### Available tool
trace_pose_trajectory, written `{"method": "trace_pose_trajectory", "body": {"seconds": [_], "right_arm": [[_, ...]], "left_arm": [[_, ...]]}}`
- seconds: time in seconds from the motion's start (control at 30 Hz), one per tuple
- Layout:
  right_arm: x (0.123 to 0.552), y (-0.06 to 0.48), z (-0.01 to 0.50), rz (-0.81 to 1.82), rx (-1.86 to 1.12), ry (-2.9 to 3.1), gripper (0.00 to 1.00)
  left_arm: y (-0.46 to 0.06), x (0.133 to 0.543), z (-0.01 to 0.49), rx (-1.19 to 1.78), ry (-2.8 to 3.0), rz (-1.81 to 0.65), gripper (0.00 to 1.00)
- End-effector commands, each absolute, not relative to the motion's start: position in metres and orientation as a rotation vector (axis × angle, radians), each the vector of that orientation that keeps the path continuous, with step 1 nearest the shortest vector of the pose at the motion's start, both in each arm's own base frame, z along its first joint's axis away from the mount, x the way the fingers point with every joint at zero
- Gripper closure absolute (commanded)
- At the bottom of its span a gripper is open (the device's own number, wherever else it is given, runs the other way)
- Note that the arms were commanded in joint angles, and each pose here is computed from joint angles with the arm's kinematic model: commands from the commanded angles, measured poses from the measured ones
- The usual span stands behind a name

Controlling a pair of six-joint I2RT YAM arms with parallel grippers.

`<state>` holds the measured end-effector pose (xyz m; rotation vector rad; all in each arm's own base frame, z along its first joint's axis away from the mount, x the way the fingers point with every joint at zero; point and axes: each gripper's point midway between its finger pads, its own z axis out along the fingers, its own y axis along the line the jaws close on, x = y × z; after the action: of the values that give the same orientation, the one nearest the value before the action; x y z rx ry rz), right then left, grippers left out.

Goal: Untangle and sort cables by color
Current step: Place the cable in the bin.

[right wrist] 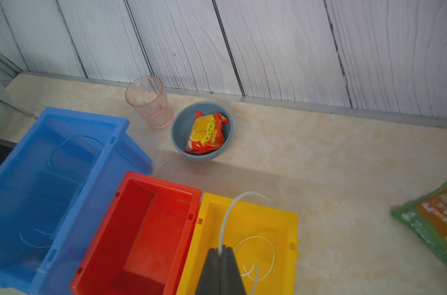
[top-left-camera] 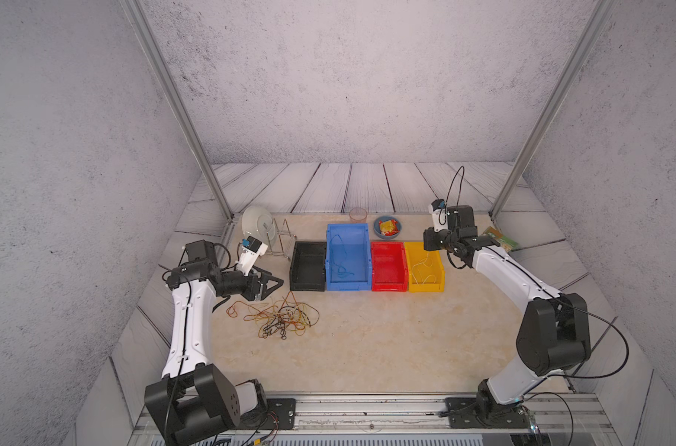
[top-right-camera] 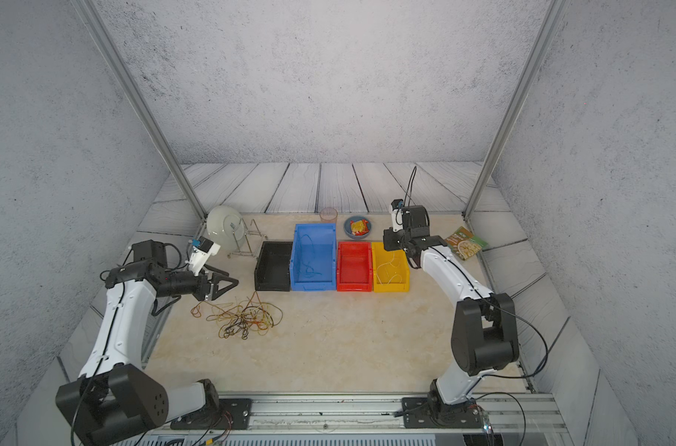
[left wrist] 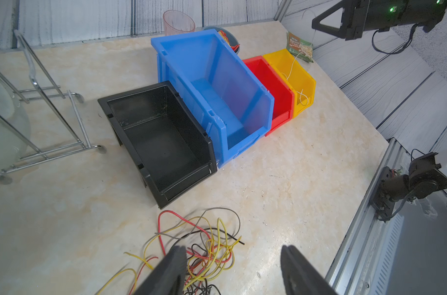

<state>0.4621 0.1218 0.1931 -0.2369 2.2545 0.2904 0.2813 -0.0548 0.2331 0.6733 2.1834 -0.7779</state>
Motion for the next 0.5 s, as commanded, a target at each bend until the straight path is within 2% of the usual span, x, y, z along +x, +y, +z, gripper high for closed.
{"method": "trace_pose_trajectory", "body": {"seconds": [0.0, 0.27, 0.47], "right_arm": [[0.455, 0.12, 0.163, 0.321, -0.171, 2.347, 1.0], [0.434, 0.114, 0.107, 0.306, -0.147, 2.507, 1.0], [0.435, 0.113, 0.075, 0.274, -0.18, 2.602, 1.0]], "left_arm": [[-0.059, 0.277, 0.229, 0.673, 2.192, -0.803, 0.35], [-0.058, 0.277, 0.229, 0.672, 2.196, -0.798, 0.35], [-0.048, 0.277, 0.219, 0.678, 2.259, -0.709, 0.35]]}}
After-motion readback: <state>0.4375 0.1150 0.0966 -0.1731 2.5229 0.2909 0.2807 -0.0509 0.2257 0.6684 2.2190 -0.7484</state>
